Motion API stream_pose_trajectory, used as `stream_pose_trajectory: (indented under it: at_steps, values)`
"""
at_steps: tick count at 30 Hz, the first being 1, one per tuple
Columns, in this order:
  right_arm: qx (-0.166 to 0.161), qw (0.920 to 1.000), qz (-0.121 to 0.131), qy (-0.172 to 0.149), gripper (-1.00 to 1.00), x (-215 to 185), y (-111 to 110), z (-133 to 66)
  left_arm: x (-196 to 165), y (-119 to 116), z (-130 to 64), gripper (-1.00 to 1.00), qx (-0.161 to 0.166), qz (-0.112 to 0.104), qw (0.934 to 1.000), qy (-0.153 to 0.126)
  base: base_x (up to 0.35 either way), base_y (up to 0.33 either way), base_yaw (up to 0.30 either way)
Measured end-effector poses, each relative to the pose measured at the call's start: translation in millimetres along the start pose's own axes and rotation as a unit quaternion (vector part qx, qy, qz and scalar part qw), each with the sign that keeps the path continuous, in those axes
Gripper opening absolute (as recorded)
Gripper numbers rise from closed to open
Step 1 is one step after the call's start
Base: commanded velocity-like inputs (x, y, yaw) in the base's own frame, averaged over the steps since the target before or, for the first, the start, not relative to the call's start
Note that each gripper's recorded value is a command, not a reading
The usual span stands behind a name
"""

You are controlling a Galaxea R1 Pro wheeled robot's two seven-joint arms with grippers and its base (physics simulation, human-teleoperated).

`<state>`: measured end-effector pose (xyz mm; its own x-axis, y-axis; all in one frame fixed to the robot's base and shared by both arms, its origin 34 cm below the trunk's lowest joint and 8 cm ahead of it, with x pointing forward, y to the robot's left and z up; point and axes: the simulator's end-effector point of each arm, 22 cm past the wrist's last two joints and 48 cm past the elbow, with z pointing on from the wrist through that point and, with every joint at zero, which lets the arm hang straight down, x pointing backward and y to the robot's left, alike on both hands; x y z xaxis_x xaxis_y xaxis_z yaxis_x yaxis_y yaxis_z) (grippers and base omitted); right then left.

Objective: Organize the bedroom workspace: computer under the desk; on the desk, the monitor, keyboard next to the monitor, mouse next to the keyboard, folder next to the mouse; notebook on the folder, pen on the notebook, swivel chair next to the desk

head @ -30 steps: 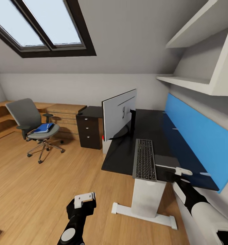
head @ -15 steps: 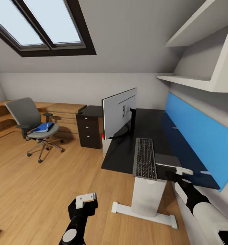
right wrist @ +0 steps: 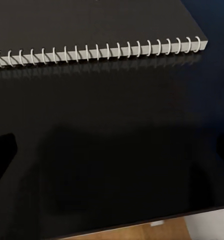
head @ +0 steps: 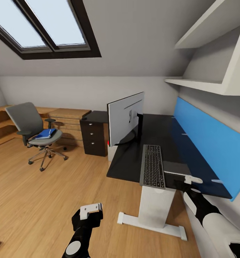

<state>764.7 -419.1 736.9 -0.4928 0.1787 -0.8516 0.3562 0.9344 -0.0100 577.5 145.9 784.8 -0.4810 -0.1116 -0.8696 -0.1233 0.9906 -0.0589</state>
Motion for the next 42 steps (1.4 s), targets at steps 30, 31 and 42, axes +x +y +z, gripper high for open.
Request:
stream_pose_trajectory:
  at_steps: [30,31,42]
  values:
    - [-0.005,1.0,-0.007,0.001,1.0,1.4,7.1,-0.7,0.1,0.1,0.0,1.0,0.0,0.0,1.0,0.0,0.0,0.0,0.137]
    - [-0.005,1.0,-0.007,0.0,1.0,1.3,7.1,-0.7,0.0,0.1,0.0,1.0,0.0,0.0,1.0,0.0,0.0,0.0,0.268]
    - [-0.005,1.0,-0.007,0.0,1.0,1.1,7.0,-0.7,0.3,0.1,0.0,1.0,0.0,0.0,1.0,0.001,0.0,0.0,0.246]
